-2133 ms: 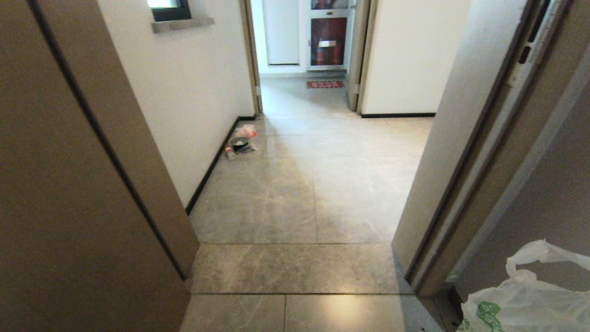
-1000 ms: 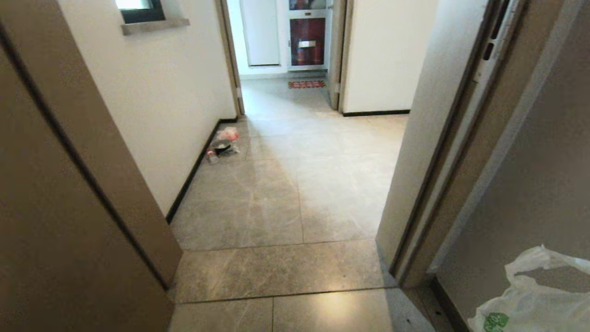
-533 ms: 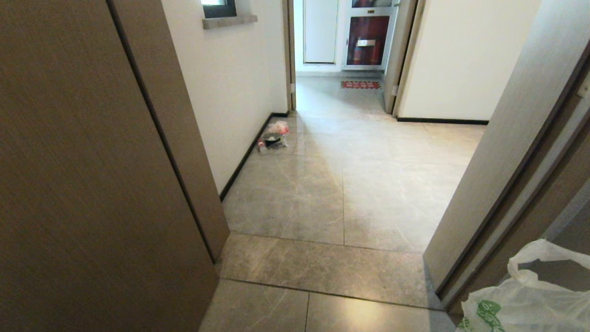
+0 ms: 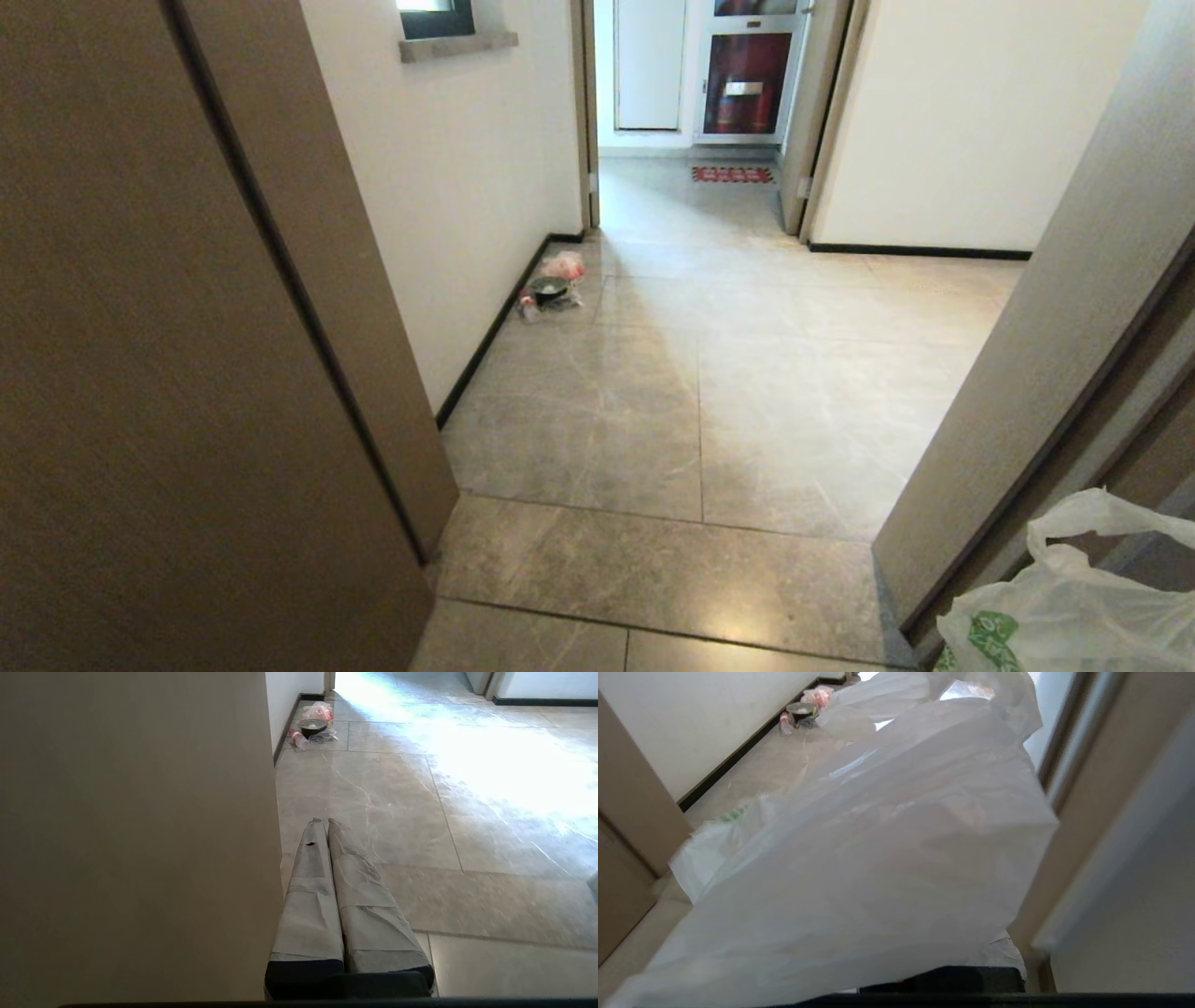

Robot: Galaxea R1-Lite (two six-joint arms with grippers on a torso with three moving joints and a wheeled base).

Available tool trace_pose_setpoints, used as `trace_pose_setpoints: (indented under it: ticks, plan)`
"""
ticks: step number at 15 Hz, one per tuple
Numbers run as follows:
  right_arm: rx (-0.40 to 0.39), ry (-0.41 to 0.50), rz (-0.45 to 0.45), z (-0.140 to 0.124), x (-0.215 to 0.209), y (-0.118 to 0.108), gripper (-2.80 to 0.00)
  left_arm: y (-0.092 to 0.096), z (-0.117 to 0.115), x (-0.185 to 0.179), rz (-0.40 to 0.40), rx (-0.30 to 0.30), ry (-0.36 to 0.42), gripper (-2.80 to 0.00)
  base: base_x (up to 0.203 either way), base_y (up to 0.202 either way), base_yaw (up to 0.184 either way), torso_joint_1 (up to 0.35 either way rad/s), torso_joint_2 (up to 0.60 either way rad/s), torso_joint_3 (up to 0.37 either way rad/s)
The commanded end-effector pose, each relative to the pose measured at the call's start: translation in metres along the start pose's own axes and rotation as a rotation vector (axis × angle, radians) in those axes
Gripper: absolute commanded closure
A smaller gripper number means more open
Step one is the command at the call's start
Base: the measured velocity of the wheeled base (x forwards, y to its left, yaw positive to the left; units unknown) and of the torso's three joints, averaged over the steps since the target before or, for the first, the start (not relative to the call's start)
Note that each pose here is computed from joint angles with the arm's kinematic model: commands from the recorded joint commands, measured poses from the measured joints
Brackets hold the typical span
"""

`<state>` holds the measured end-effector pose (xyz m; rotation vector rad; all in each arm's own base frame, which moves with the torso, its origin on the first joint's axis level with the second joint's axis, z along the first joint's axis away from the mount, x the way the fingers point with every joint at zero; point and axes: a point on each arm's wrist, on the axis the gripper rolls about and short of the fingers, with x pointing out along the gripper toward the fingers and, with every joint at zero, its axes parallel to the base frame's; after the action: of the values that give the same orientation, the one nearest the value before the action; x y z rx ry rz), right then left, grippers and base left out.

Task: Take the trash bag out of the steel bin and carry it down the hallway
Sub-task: Put the trash bag at the door

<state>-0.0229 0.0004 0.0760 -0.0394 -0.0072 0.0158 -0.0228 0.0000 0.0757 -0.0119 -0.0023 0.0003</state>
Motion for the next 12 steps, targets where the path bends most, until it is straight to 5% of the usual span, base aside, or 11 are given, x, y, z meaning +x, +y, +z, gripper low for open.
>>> trace_pose_setpoints:
  ticks: [1, 12]
  plan:
    - [-0.001, 0.001, 0.001, 0.0001, 0.0001, 0.0000, 0.00, 0.0000, 0.0001, 0.0001, 0.000, 0.000, 0.001, 0.00, 0.195, 0.000, 0.000, -0.002, 0.00, 0.006]
    - [0.000, 0.002, 0.001, -0.0002, 0.0002, 0.0000, 0.00, 0.0000, 0.0001, 0.0001, 0.000, 0.000, 0.001, 0.00, 0.191, 0.000, 0.001, 0.004, 0.00, 0.003]
